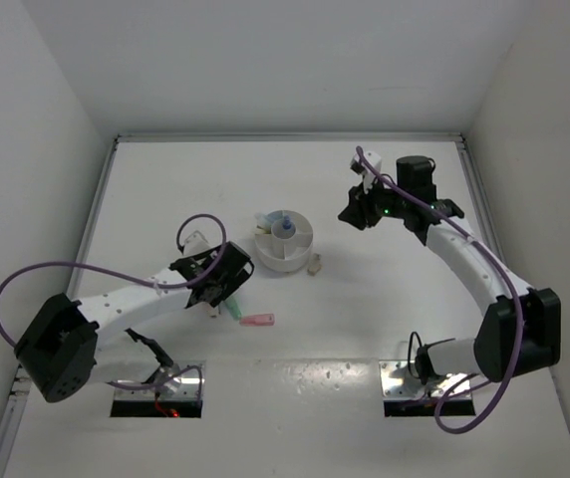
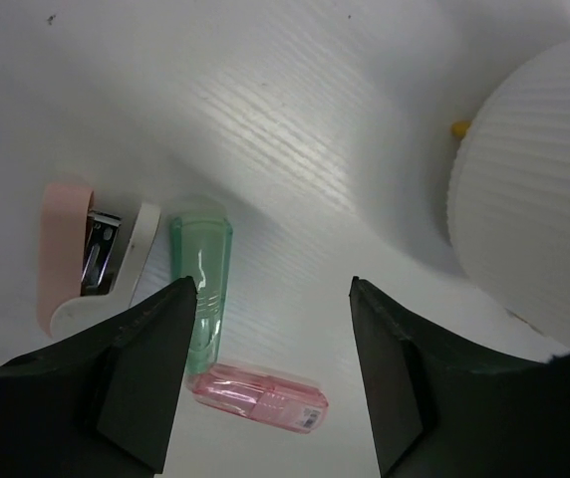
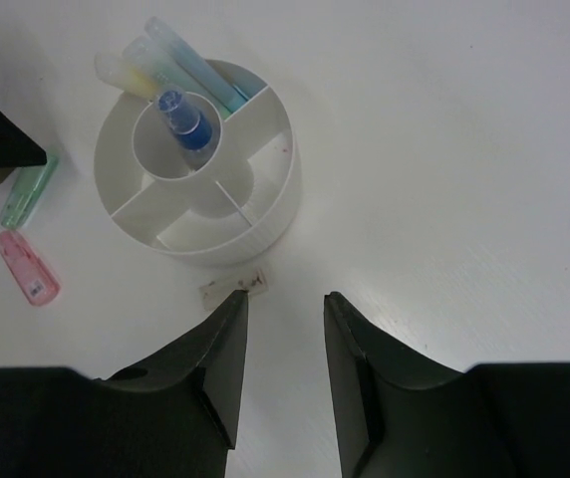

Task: Sort the stationery into containers
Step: Pick up the stationery from the center of the board.

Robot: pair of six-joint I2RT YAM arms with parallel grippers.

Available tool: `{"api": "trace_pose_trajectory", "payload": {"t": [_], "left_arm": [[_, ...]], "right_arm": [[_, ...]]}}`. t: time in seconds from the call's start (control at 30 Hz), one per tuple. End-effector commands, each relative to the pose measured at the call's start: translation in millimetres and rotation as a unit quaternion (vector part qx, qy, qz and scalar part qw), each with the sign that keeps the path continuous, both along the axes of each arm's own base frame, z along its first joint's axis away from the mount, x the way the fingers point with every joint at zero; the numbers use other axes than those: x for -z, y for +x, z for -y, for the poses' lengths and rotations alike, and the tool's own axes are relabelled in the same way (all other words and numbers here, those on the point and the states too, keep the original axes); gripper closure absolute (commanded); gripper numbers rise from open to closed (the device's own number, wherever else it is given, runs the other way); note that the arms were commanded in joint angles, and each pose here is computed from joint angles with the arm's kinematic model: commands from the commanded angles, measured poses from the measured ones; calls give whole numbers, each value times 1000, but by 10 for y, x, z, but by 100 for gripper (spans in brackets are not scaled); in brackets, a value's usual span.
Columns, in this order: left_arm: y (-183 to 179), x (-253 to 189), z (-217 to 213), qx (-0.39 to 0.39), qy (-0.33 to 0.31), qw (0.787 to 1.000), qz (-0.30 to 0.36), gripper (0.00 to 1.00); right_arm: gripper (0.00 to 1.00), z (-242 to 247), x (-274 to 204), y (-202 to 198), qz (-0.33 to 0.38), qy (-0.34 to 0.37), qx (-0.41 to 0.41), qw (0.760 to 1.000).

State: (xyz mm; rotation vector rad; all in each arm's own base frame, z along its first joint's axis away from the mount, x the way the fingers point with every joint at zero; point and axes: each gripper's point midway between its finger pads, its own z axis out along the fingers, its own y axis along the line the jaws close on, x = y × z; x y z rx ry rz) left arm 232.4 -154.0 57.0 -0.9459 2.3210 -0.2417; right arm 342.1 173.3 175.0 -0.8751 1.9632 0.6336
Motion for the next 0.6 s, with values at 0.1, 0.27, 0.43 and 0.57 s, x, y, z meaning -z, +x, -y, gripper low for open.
{"api": "trace_pose_trajectory", "payload": {"t": [0.1,0.27,0.43,0.57], "left_arm": [[-74,28,61,9,-13,999,-32,31],[-203,161,12,14,-7,998,-57,31],[-256,274,12,17,-3,997,-76,31],[-291,345,-19,16,6,996,-87,31]], "right_arm": [[63,39,-251,28,42,18,11,999],[63,39,-261,15,43,22,13,999],[63,73,-343,2,55,28,20,998],[63,73,-375,-9,56,31,22,998]]}}
